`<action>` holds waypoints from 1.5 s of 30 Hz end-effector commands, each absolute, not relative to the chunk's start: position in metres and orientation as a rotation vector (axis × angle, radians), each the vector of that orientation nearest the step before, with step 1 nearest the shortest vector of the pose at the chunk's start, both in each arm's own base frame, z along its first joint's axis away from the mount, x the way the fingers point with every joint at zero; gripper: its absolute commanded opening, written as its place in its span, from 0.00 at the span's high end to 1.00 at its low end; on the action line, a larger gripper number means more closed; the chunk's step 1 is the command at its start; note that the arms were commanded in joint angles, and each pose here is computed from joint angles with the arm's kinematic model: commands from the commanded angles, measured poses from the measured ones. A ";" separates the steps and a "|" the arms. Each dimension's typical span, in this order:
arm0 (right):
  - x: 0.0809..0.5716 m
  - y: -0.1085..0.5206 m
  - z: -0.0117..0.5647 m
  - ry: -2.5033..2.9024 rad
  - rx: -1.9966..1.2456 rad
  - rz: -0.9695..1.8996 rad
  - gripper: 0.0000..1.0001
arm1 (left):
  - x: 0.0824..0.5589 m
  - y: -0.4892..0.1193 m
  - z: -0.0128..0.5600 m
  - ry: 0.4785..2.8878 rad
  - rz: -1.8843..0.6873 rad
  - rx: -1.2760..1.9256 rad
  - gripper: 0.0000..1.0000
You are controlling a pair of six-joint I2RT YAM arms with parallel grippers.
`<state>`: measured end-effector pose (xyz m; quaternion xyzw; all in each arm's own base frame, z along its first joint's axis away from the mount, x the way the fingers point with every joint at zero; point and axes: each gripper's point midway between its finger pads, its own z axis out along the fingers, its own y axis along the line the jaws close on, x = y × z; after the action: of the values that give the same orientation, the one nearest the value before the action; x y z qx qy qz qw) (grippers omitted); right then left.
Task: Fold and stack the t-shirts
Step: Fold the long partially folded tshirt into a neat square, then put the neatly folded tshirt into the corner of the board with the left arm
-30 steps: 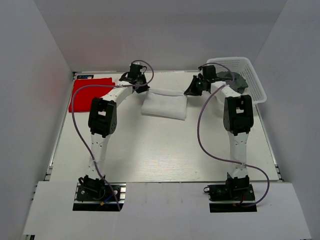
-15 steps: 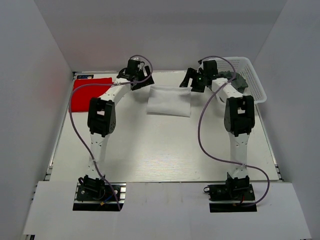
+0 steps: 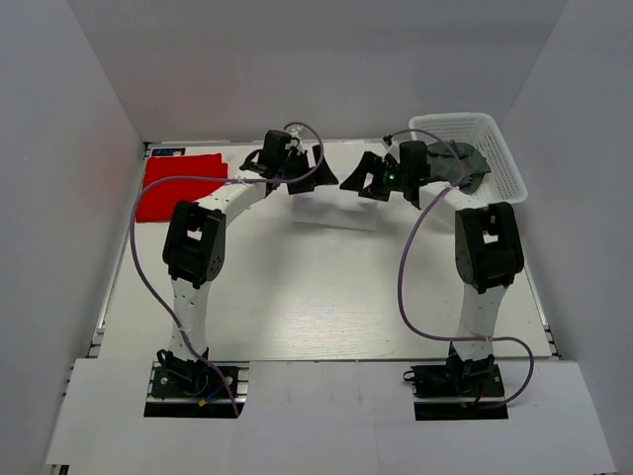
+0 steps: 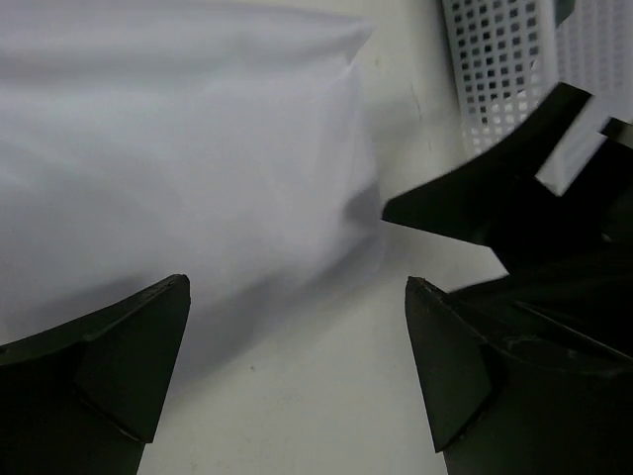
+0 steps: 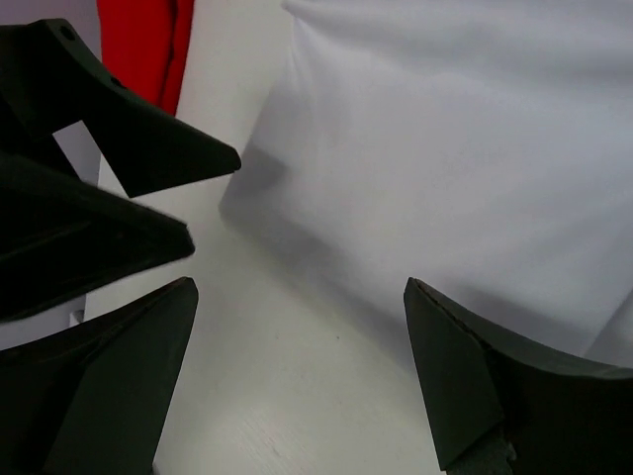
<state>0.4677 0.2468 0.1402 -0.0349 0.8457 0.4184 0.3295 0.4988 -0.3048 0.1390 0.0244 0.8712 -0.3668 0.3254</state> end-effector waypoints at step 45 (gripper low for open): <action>0.300 0.212 0.121 2.333 -0.349 0.841 0.09 | 0.400 -0.144 0.032 2.679 -0.040 -0.100 0.18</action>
<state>0.2918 0.2162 0.1016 -0.1179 0.8920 0.3311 0.2844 0.3993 -0.1568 0.0370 -0.0481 0.9677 -0.0507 0.2423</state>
